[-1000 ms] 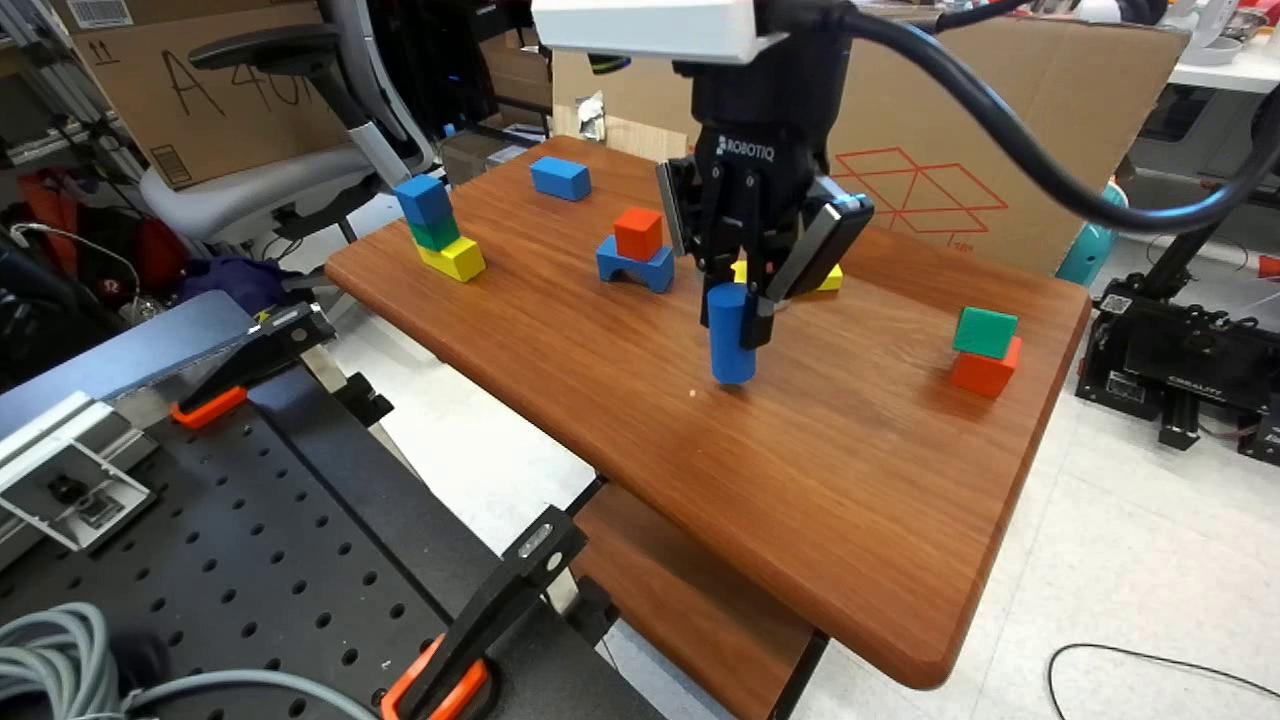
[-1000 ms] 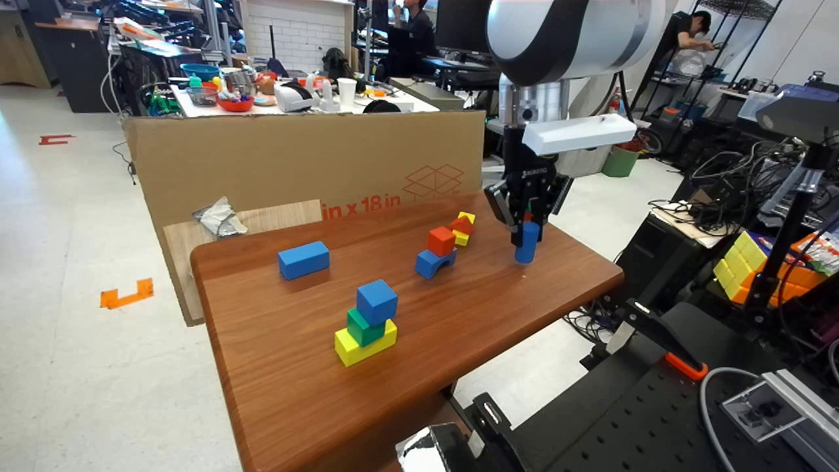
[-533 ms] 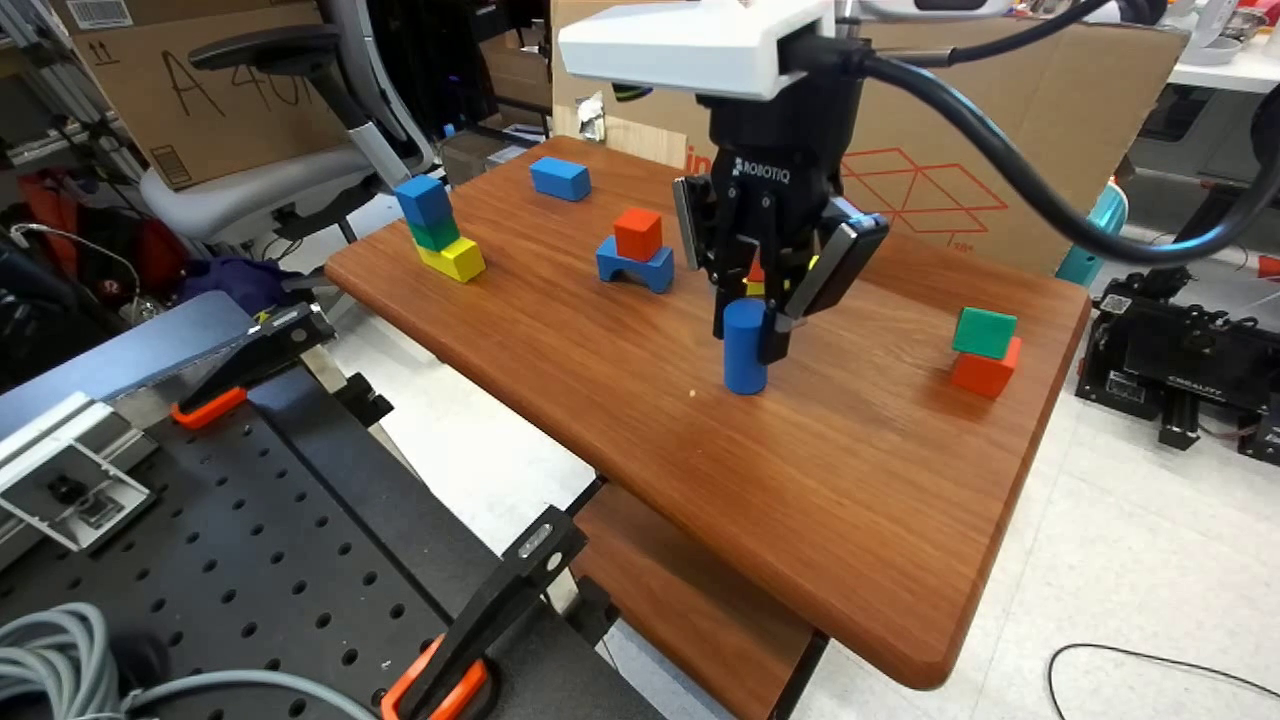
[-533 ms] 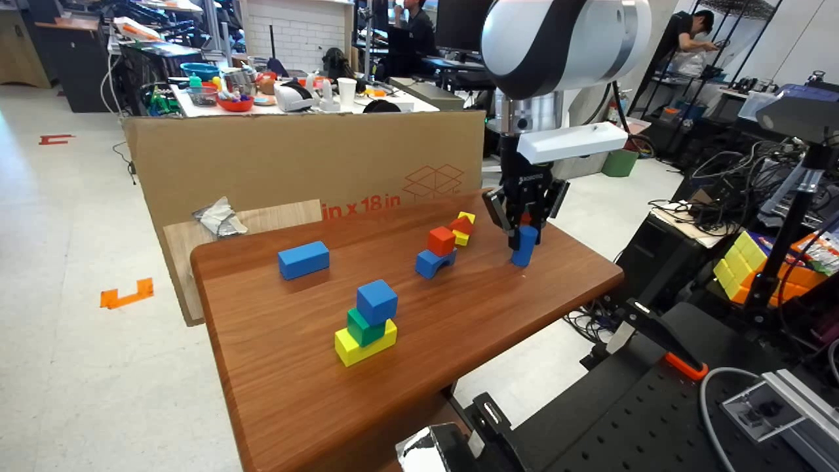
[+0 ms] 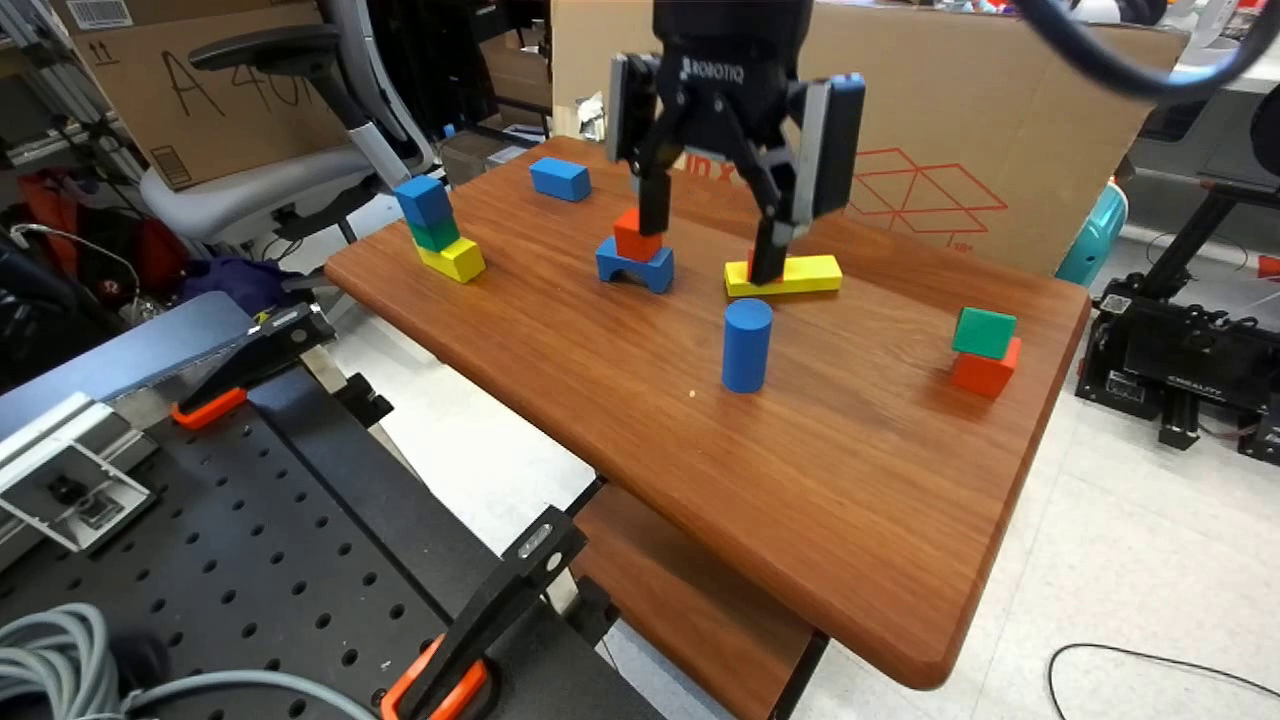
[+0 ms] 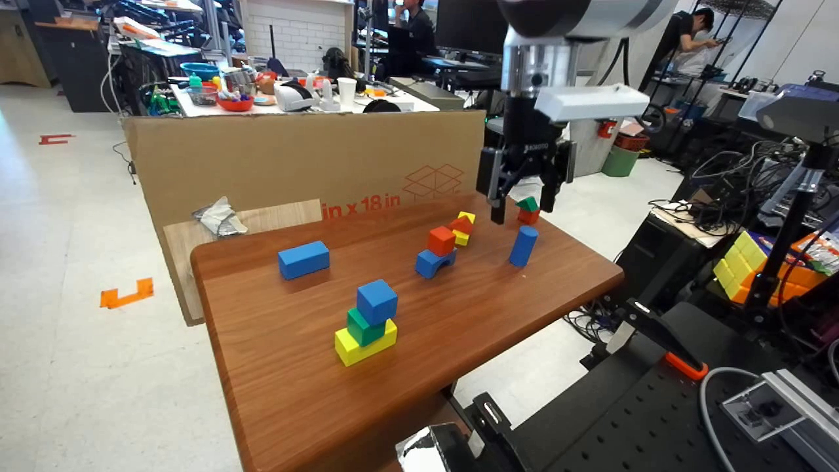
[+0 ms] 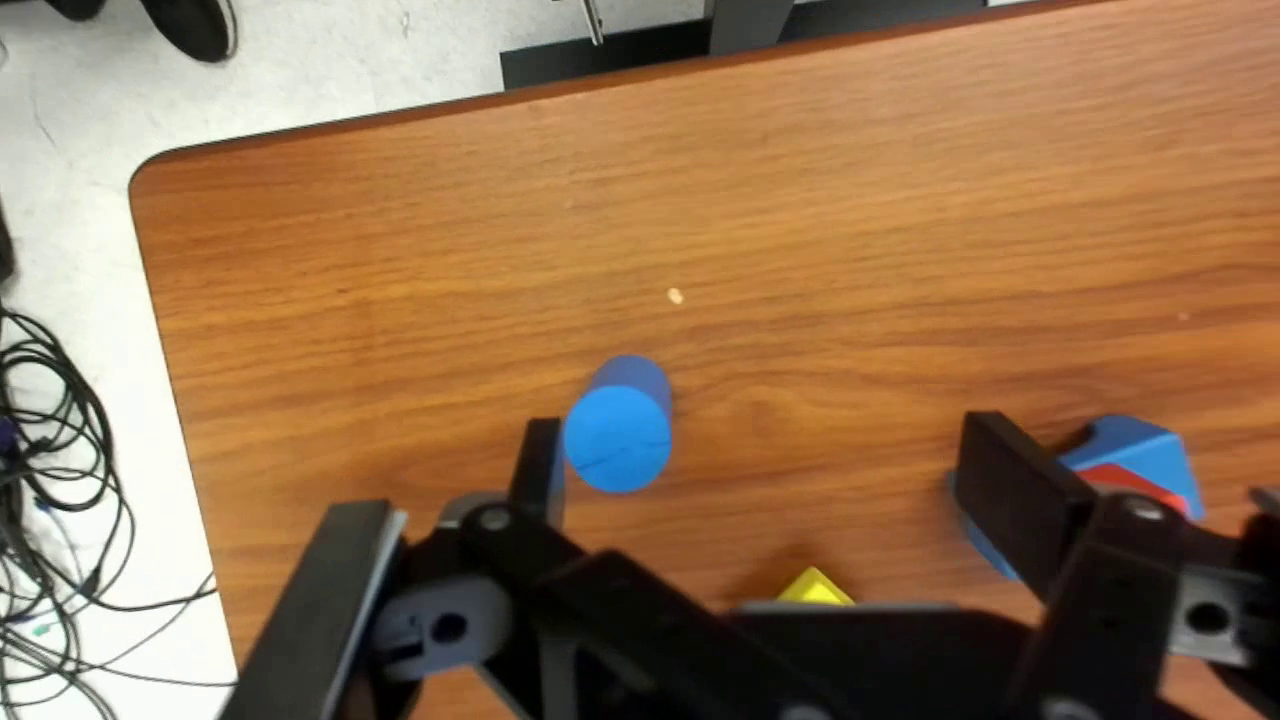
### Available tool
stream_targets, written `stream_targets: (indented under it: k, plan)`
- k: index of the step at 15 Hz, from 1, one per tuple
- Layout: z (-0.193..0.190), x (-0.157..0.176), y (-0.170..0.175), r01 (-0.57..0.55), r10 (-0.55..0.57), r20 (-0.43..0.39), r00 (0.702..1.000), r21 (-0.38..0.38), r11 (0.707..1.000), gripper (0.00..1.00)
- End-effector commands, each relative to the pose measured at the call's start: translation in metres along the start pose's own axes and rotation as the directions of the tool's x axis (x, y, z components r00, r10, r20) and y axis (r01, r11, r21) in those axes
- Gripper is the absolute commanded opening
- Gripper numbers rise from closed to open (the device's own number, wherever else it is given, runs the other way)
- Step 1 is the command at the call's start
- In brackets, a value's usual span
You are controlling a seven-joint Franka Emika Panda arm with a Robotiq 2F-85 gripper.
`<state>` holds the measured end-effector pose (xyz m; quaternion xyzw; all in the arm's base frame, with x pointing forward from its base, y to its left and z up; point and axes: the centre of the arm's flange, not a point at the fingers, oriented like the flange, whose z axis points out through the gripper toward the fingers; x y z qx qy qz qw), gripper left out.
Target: Move the blue cylindrical block to the front
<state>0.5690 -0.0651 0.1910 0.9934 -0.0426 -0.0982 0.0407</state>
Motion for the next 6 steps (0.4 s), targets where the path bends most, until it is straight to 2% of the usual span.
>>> stream_targets:
  k: [1,3,4,6]
  plan:
    - [-0.08,-0.051,0.002,0.046,-0.042,-0.056,0.998,0.077,0.996,1.0]
    - [-0.122,-0.064,0.005,0.001,0.004,-0.029,1.0,0.158,0.987,1.0]
    - [-0.081,-0.036,-0.002,0.014,-0.01,-0.04,0.999,0.092,0.996,1.0]
    - [-0.115,-0.051,0.0,0.007,-0.002,-0.041,0.999,0.128,0.992,1.0]
